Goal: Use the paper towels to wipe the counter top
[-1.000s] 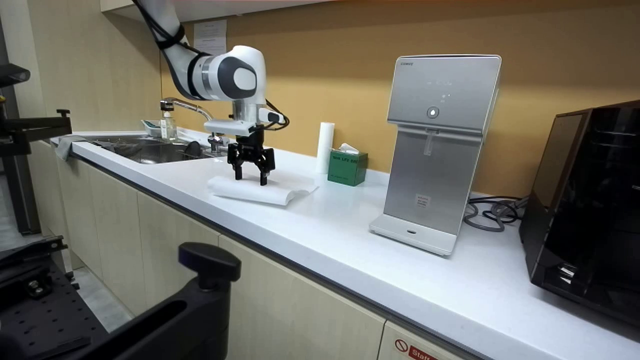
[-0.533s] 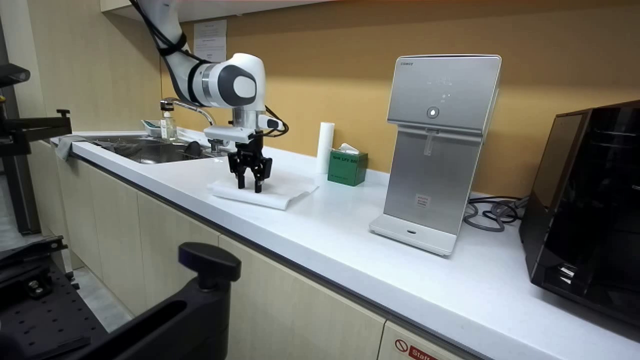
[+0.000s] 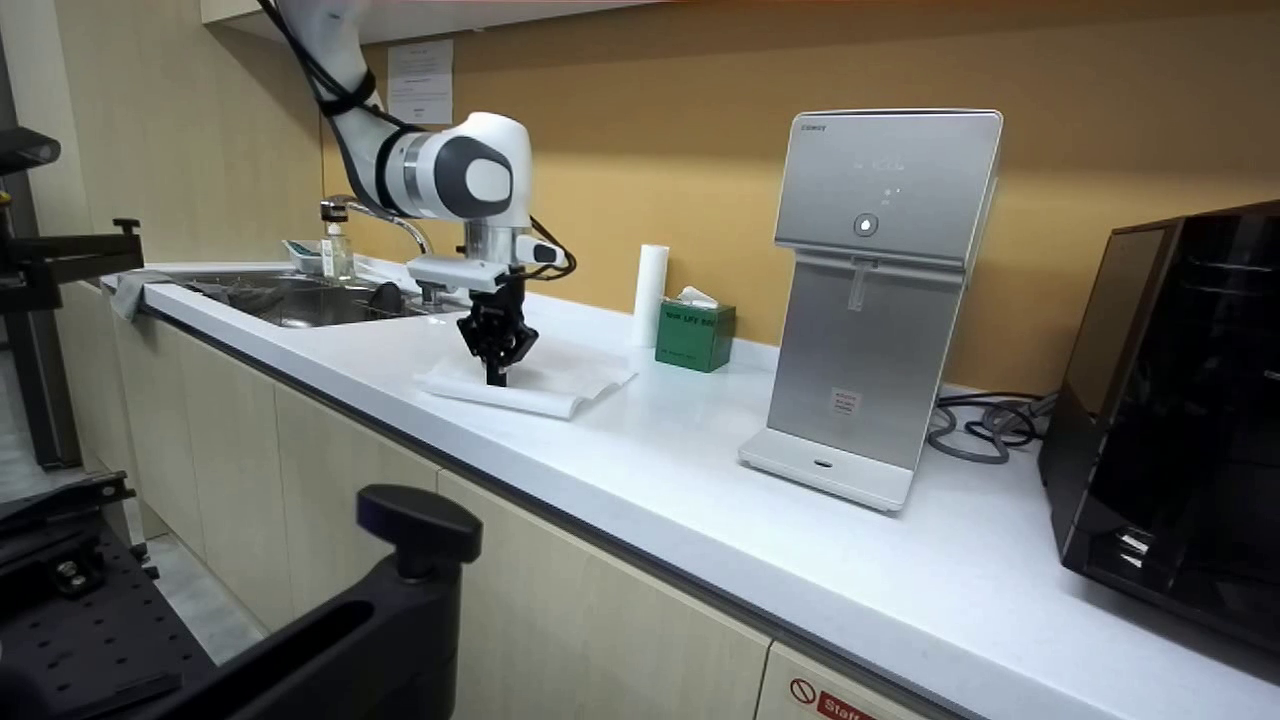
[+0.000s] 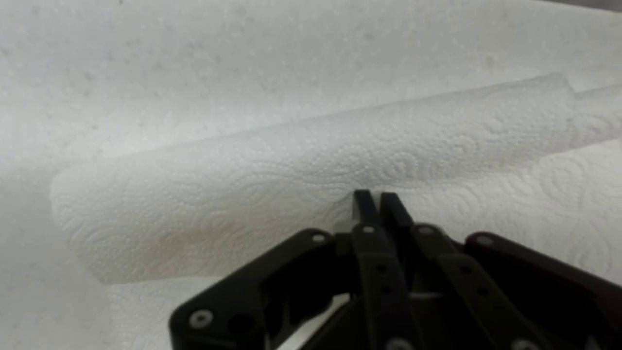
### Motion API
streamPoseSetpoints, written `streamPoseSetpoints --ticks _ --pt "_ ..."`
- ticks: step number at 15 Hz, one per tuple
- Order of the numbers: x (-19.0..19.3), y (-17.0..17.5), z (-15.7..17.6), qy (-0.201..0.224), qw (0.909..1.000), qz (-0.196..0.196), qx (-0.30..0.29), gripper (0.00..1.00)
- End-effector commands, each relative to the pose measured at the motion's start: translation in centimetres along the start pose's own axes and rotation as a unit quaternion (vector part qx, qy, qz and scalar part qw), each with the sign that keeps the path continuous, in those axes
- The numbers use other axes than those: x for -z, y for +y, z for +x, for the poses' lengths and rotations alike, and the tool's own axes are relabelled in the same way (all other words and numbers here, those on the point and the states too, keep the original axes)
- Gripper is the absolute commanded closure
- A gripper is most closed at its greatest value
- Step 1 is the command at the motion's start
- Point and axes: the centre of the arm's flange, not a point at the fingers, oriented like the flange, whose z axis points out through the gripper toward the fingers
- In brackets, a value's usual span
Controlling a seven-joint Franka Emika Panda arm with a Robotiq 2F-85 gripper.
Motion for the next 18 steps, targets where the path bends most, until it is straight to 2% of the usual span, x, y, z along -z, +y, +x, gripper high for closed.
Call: streamPoseSetpoints --ticks 1,2,3,4,9,10,11,12,16,18 --pt "0.1 -0.1 0.2 -0.001 0.9998 0.017 -0.001 1.00" --pt "0.3 -0.2 0.2 -0.002 0.9998 0.022 -0.002 0.74" --pt "0.8 -0.5 0.1 -0.001 0.9997 0.025 0.001 0.73" --pt "1.4 -0.7 0.0 0.001 0.9997 0.023 0.004 0.68" --pt "6.2 -2.9 -2.0 -0.013 0.9984 0.034 0.043 0.33" --pt "7.1 -3.4 -2.4 -0.015 0.9982 0.029 0.051 0.77" --pt "7.9 -3.7 -2.7 -0.013 0.9986 0.016 0.049 0.73" --pt "8.5 -3.7 -2.8 -0.014 0.9986 0.012 0.049 0.73" --pt "8.7 -2.6 -3.0 -0.012 0.9991 0.001 0.042 1.00" --pt "8.1 -2.1 -2.6 -0.005 0.9994 0.000 0.034 1.00"
